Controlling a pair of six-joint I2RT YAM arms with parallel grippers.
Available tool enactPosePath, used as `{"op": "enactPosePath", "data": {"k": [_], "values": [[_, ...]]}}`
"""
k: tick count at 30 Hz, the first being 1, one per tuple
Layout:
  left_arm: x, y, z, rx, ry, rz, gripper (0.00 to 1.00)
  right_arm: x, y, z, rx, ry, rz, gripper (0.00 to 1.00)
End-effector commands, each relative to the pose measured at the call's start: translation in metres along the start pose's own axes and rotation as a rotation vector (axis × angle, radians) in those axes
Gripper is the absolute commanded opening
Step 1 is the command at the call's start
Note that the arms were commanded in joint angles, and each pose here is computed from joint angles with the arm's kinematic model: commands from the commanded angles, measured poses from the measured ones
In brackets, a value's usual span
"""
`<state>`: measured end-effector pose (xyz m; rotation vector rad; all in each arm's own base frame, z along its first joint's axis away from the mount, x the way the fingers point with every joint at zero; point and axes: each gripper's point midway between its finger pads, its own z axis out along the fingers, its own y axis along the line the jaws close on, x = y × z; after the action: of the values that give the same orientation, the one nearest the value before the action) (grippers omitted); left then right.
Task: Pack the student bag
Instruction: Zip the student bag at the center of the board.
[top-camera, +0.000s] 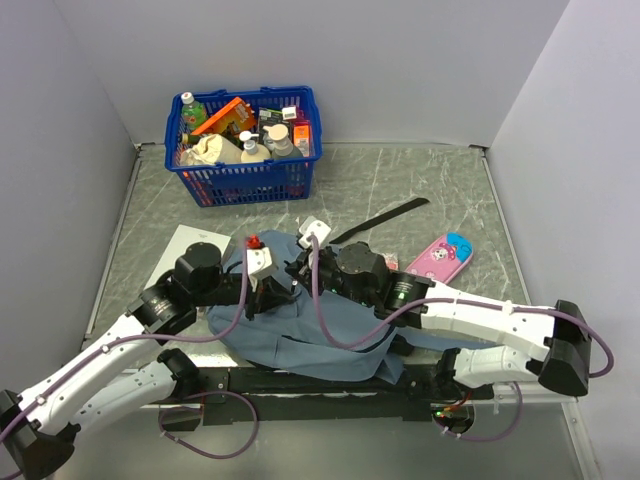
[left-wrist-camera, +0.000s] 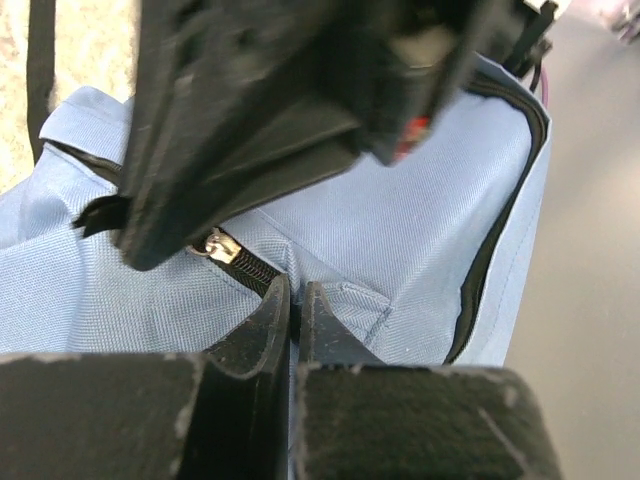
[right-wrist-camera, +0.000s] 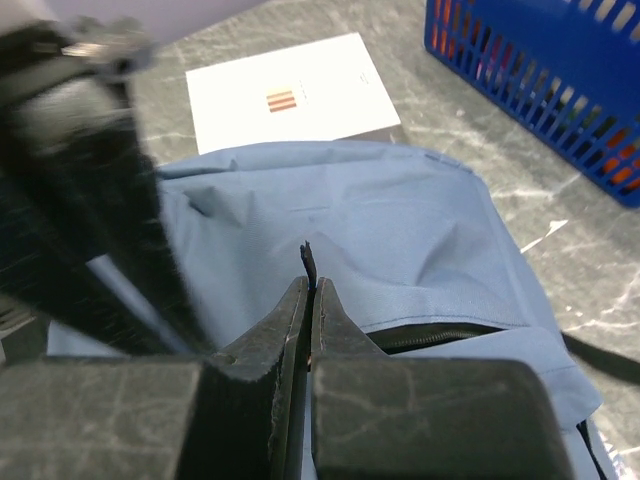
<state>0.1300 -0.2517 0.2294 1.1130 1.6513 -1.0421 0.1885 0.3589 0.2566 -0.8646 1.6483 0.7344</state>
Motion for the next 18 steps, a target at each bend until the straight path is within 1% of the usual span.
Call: {"op": "enactPosePath", "data": {"k": [1,5,8,14,18], "values": [[-0.006,-0.042,-0.015,0.204,0.011,0.069,0.01,-0.042,-0.040,0.010,0.131,-0.174,0.064,0.00],[-0.001,-0.052,-0.022,0.261,0.026,0.110,0.01,-0.022,-0.075,0.011,0.261,-0.117,0.058,0.00],[0.002,-0.061,-0.028,0.309,0.035,0.144,0.01,-0.002,-0.096,0.010,0.327,-0.074,0.066,0.00],[-0.002,-0.078,-0.038,0.405,0.020,0.204,0.01,0.021,-0.122,0.016,0.368,-0.034,0.098,0.00],[-0.011,-0.083,-0.045,0.424,0.009,0.241,0.01,0.038,-0.148,0.027,0.414,0.012,0.118,0.00]]}}
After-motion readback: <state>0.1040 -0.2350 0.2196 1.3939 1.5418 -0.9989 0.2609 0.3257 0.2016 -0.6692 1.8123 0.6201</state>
